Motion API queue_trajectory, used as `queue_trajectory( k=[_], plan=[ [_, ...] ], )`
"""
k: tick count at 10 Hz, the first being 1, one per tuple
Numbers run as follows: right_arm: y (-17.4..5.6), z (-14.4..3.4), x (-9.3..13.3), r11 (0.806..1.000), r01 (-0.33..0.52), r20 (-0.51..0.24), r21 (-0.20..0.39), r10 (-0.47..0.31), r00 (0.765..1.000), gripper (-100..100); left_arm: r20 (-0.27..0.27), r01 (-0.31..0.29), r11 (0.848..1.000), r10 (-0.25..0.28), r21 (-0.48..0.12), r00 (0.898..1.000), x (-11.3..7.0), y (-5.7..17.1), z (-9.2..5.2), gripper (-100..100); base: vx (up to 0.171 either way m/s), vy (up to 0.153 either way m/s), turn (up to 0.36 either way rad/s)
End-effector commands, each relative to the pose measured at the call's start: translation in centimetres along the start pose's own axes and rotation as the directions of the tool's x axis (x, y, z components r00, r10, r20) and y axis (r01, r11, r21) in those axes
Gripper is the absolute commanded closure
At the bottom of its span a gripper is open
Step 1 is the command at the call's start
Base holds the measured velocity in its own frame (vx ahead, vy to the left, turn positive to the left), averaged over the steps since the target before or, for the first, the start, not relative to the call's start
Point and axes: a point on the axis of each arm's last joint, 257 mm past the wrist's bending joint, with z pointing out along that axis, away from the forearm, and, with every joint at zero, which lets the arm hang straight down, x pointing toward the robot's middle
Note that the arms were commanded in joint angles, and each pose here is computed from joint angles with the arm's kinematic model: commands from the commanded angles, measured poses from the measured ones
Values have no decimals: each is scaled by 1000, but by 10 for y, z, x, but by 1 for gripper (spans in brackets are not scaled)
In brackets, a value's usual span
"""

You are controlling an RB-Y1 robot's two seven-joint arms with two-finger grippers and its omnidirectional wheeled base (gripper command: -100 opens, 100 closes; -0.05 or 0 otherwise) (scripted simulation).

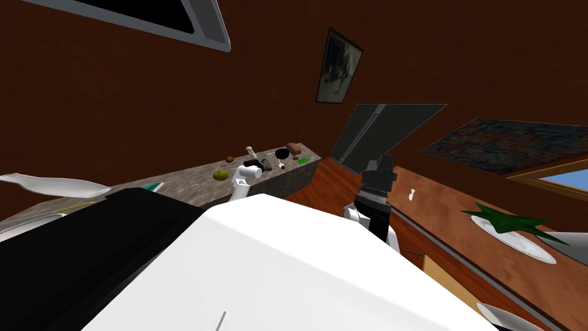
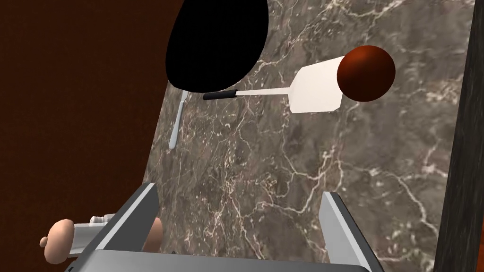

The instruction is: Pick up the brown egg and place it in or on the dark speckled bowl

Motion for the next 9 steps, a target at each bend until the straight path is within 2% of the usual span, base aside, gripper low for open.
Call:
queue_trajectory(
  k=[1, 6, 9],
  plan=[
    [0, 0, 0, 1000, 0, 0, 0, 0, 1000, 0, 16, 17, 999, -17, -46, 1000, -2, 10, 1, -100, 65, -31, 34],
    [0, 0, 0, 1000, 0, 0, 0, 0, 1000, 0, 75, 46, 986, -35, -163, 997, -14, 39, -1, -100, 81, -43, 28],
    [0, 0, 0, 1000, 0, 0, 0, 0, 1000, 0, 109, 68, 967, -42, -244, 993, -19, 59, -5, -100, 83, -41, 32]
  ],
)
